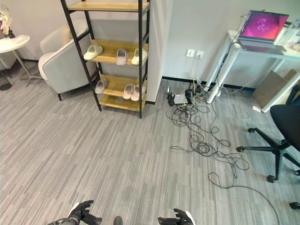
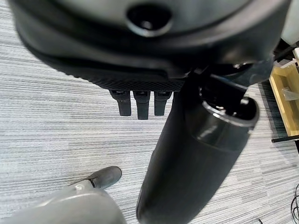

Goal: Arrange the slippers neatly on the shoe rack.

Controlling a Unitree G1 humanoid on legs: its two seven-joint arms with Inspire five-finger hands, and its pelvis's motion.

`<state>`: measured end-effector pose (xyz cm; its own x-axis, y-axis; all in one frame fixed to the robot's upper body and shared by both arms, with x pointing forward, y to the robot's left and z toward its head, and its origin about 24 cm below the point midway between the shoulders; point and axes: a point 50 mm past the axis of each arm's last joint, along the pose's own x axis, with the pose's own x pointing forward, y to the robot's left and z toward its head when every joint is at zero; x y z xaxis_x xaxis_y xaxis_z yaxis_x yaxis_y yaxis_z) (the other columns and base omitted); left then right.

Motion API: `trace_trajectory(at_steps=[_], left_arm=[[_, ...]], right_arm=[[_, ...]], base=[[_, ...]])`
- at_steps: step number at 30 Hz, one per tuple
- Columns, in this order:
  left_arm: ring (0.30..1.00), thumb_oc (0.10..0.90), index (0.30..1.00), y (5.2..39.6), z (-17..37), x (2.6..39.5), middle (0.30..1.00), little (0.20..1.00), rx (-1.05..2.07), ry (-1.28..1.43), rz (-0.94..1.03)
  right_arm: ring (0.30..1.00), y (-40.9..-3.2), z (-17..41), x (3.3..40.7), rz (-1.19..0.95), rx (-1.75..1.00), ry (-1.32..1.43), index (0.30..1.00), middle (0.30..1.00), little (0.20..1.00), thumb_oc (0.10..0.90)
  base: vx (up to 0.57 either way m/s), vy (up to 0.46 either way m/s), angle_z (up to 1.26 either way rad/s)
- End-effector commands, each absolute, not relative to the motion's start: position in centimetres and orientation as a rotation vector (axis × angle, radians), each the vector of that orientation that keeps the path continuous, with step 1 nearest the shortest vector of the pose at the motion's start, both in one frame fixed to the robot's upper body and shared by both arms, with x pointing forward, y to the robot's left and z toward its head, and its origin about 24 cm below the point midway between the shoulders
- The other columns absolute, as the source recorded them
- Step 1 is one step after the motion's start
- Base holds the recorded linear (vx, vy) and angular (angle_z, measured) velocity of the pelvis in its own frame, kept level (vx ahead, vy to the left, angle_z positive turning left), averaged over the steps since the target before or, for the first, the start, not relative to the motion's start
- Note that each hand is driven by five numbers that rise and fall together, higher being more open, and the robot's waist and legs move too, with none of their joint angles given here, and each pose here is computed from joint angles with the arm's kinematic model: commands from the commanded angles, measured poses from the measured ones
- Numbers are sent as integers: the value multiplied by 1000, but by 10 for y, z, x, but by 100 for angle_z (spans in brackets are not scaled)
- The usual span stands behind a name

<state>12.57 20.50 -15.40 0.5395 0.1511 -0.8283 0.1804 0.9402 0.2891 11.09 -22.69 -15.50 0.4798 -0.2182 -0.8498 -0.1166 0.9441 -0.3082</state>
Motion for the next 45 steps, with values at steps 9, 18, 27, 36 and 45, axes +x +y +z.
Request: trace_trajectory(at_steps=[9, 18, 27, 36, 45], left_arm=[[900, 800, 900, 182, -142, 165, 900, 900, 371, 873, -81], [900, 800, 900, 196, -143, 160, 900, 900, 407, 897, -82], [900, 800, 900, 201, -143, 159, 900, 900, 409, 910, -87], [900, 800, 900, 191, -146, 155, 900, 900, 402, 917, -110], [900, 800, 900, 187, -140, 168, 900, 900, 416, 867, -127]], right_arm=[[900, -231, -142, 142, -98, -369, 944, 900, 900, 900, 800], [900, -212, -141, 158, -2, -382, 925, 900, 900, 900, 800], [900, -206, -136, 169, 20, -375, 882, 900, 900, 900, 800], [900, -214, -145, 146, 20, -391, 958, 900, 900, 900, 800], [900, -222, -142, 148, -56, -347, 941, 900, 900, 900, 800]], base=[[101, 34, 15], [150, 184, -22], [186, 88, 4], [322, -69, 41], [196, -79, 28]])
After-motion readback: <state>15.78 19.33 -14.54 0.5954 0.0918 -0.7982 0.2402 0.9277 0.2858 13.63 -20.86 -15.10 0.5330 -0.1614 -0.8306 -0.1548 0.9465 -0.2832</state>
